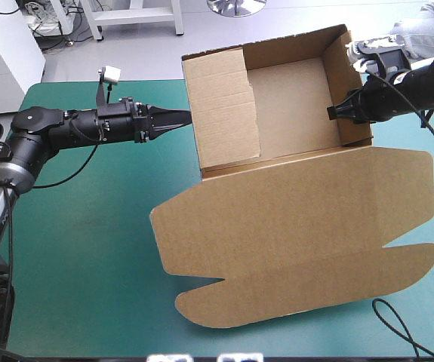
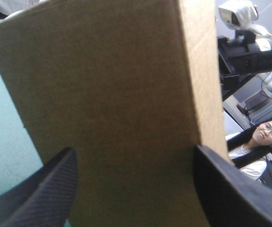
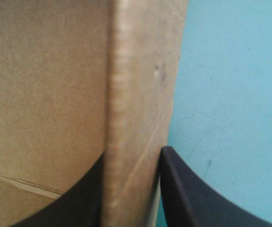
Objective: Fold the box
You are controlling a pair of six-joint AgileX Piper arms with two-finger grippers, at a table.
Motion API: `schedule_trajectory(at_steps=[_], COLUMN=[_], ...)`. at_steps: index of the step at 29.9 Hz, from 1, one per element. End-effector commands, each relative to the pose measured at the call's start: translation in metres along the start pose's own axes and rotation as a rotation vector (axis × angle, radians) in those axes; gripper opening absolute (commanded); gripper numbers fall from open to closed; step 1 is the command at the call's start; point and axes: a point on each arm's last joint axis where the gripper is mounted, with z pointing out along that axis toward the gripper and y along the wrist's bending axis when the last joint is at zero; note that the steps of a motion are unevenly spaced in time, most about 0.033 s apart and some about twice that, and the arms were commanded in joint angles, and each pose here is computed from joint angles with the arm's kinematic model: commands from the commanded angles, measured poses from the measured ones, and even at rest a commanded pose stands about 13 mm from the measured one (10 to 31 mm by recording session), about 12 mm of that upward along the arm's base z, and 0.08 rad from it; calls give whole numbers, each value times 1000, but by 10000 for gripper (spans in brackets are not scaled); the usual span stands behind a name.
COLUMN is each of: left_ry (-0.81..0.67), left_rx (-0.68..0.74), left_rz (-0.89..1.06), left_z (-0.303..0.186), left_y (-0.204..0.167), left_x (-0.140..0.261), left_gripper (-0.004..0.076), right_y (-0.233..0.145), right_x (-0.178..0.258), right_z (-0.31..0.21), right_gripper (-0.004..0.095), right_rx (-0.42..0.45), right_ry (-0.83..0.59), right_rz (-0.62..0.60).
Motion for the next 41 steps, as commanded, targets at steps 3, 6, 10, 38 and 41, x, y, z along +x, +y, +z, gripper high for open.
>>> schedule_trajectory(at_steps=[3,6,10,38,41], left_ry=[-55,-59,-50,89,111], left_rx=[183,187,187,-724,-743], left_rz=[69,68,78,333,294], left_z=[-3,-4,-3,44,54], left_y=[-45,-48,-53,-107,-96], left_x=[-14,-17,-19,-44,-41], left_gripper=[601,601,601,475,475], right_y=[7,7,7,23,28], right_x=[-7,-8,-9,-23,-23], right_z=[-22,-22,-22,-2,0], right_gripper=[-17,-17,-17,-17,-17], right_rx=[-12,-10,-5,-85,-95], right_ry=[-100,-108,-125,-188,-184], right_rz=[14,30,42,158,146])
